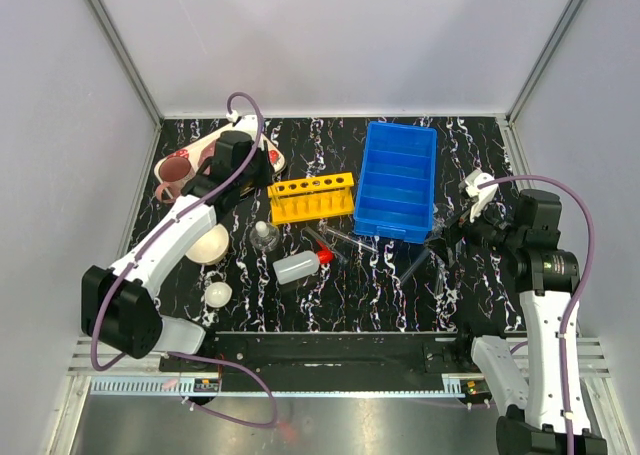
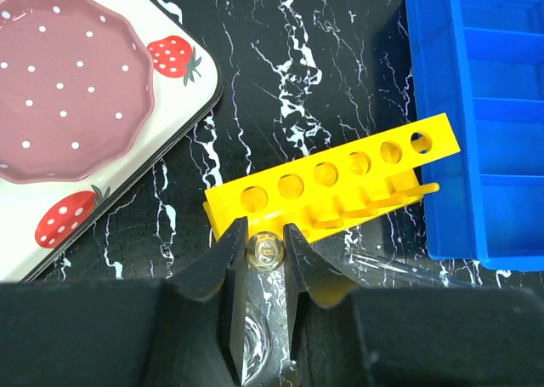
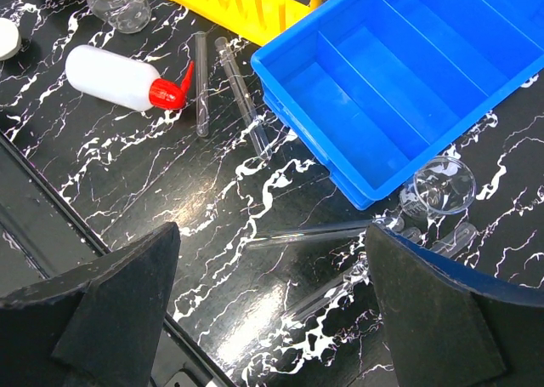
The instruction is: Organize the chemistry lab equipment
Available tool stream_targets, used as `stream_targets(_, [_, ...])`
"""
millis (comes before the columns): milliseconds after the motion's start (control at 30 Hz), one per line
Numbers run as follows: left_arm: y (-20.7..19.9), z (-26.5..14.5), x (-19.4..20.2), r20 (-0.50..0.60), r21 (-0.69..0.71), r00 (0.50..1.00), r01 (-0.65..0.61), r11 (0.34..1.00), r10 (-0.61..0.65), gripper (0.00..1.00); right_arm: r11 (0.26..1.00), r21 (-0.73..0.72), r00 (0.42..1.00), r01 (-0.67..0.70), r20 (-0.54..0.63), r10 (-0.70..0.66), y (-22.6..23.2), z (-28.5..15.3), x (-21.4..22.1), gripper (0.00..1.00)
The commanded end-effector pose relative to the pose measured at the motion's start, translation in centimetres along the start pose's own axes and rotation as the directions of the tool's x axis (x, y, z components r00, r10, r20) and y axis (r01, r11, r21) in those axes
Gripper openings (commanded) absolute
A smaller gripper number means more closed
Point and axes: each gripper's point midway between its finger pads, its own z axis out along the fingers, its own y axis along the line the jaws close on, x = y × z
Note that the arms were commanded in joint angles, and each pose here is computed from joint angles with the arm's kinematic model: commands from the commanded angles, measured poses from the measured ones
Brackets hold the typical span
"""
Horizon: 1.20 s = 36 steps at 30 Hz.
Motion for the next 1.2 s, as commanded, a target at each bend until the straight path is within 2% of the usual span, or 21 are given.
stream_targets(0, [-0.7, -1.4, -4.3, 0.118, 0.020, 0.993, -0.008, 1.000, 0.006, 0.17, 1.000, -0.022, 1.000, -0.007, 0.011, 0.008, 0.3, 0.0, 0.0, 0.95])
stream_targets(167, [-0.6, -1.4, -4.8, 0.136, 0.017, 0.991, -0.014, 1.000, 0.011, 0.17, 1.000, -0.022, 1.000, -0.015, 0.014, 0.015, 0.3, 0.1, 0.2, 0.95])
stream_targets(467, [-0.4, 0.9, -3.5, 0.101, 0.006, 0.994, -0.031, 0.999, 0.031, 0.17, 1.000, -0.021, 1.000, -0.019, 0.019, 0.020, 0.3, 0.1, 0.2, 0.96])
stream_targets(1000, [-0.1, 2.9, 0.7, 0.032, 0.021, 0.999, -0.032, 0.999, 0.032, 0.17, 1.000, -0.022, 1.000, -0.022, 0.015, 0.022, 0.0, 0.3, 0.3, 0.96])
stream_targets(1167, [-0.2, 3.5, 2.0, 0.022, 0.014, 0.997, -0.078, 0.997, 0.078, 0.18, 0.999, -0.027, 1.000, -0.021, 0.012, 0.022, 0.0, 0.4, 0.3, 0.96])
